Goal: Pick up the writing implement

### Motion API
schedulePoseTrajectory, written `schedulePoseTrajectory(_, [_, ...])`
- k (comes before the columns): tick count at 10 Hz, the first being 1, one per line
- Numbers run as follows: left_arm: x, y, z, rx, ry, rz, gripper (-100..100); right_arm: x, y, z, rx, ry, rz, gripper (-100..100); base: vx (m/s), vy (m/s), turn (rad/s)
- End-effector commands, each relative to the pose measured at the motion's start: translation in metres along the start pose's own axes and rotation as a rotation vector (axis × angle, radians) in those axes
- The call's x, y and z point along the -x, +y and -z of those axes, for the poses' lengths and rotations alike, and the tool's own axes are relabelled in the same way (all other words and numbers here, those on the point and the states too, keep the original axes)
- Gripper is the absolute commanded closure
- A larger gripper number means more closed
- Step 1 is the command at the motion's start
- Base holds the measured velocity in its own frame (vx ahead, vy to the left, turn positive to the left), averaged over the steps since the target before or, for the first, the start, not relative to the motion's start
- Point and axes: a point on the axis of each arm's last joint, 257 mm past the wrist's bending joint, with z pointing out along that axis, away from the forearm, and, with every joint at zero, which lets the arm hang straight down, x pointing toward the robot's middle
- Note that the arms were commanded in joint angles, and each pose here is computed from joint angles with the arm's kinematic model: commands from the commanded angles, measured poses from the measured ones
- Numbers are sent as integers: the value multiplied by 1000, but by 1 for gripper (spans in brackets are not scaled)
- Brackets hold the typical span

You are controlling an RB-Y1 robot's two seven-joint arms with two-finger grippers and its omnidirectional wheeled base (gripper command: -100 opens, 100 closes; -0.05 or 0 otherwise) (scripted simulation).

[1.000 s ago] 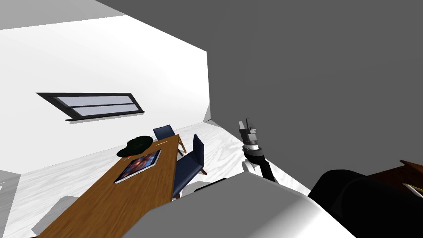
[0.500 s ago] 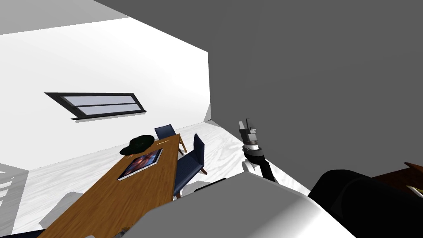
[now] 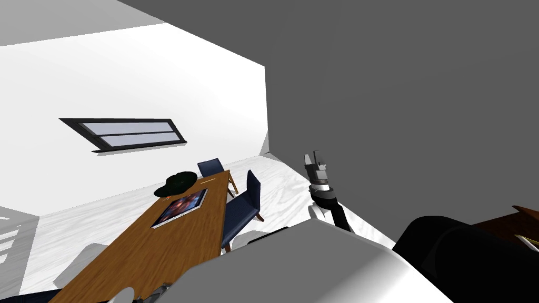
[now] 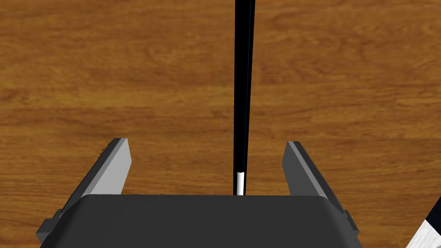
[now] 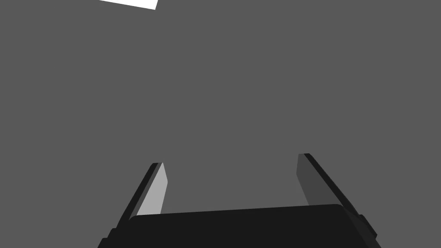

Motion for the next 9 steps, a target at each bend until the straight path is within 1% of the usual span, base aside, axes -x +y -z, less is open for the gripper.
schedulePoseTrajectory(1, [0,0,0,0,0,0,-100,0,0,0,0,0,0,0,4,0,13])
schedulePoseTrajectory(4, [0,0,0,0,0,0,-100,0,0,0,0,0,0,0,3,0,11])
schedulePoseTrajectory(5, [-9,3,-10,-1,0,4,-100,0,0,0,0,0,0,0,-5,1,-17])
schedulePoseTrajectory(6, [-14,5,-15,-1,0,5,-100,0,0,0,0,0,0,0,-8,1,-26])
schedulePoseTrajectory(8, [-21,7,-22,-2,0,7,-100,0,0,0,0,0,0,0,-7,1,-24])
schedulePoseTrajectory(9, [-21,7,-22,-2,0,7,-100,0,0,0,0,0,0,0,-6,1,-20])
